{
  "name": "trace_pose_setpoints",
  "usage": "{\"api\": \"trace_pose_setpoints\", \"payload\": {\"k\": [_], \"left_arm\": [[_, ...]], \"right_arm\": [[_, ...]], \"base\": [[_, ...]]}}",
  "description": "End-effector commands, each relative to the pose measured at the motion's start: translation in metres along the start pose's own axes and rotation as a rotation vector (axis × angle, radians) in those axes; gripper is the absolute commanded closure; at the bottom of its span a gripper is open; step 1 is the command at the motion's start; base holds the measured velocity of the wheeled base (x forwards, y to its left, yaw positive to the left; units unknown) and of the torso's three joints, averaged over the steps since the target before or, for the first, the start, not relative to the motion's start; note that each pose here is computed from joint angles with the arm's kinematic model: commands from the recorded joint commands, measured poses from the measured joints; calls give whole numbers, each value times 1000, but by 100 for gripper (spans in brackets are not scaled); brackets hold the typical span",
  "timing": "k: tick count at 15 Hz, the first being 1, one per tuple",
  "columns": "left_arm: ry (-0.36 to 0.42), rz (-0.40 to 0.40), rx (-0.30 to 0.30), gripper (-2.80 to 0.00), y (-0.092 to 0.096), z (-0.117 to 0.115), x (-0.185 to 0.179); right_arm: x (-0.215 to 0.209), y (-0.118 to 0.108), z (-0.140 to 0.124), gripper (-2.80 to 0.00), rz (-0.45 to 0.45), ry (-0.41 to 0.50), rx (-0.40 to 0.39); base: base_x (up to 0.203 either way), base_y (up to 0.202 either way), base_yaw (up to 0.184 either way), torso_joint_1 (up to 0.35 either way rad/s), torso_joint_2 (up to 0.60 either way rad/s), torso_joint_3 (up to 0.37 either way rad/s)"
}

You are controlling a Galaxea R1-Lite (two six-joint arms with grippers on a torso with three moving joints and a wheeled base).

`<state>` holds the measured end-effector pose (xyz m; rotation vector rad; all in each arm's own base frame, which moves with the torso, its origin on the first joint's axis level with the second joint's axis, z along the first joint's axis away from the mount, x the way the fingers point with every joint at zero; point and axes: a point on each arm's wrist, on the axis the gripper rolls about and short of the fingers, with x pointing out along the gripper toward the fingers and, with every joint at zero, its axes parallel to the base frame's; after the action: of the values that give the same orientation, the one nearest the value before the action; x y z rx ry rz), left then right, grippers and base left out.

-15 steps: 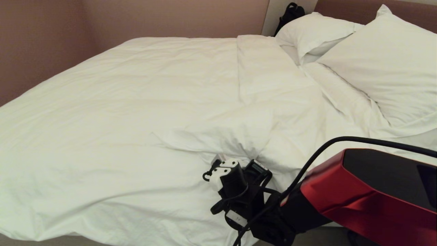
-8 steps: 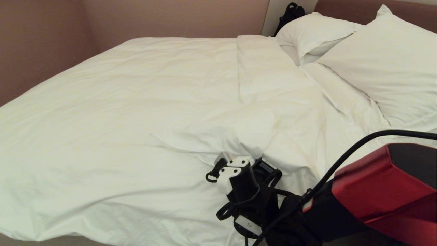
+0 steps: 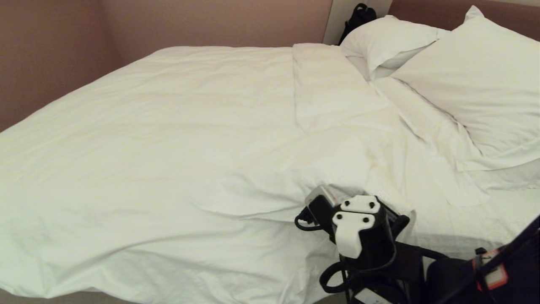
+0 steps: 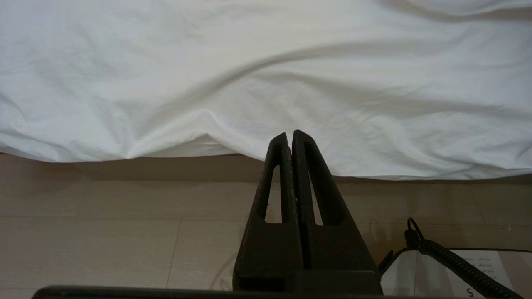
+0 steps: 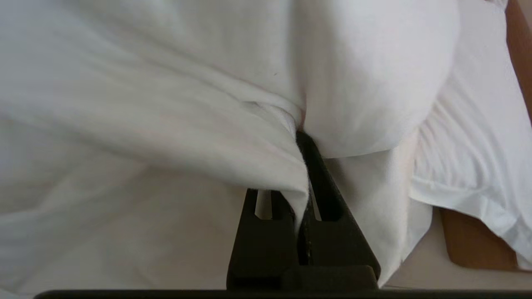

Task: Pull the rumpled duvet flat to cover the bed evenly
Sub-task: Flatten the corners of the folded blanket

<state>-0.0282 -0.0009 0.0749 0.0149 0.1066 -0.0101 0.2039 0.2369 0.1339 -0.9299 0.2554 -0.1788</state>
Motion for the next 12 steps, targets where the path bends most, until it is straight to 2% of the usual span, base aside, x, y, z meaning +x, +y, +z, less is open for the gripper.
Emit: {"api": "trace_pose_setpoints", "payload": {"k": [1,4,8,12], "left_arm": [[1,0,0,0,0,0,0],[1,0,0,0,0,0,0],[1,0,0,0,0,0,0],[1,0,0,0,0,0,0]], "right_arm": [[-7,-20,-5,0,-21,-16,59],[-13,-31,-21,0,-29,-11,69],[-25,-63,-71,0,-61,19,98],[-38,-87,-98,0,-89,24,146]], "base": [[0,0,0,0,0,0],[0,0,0,0,0,0],[0,0,0,0,0,0],[0,0,0,0,0,0]]}}
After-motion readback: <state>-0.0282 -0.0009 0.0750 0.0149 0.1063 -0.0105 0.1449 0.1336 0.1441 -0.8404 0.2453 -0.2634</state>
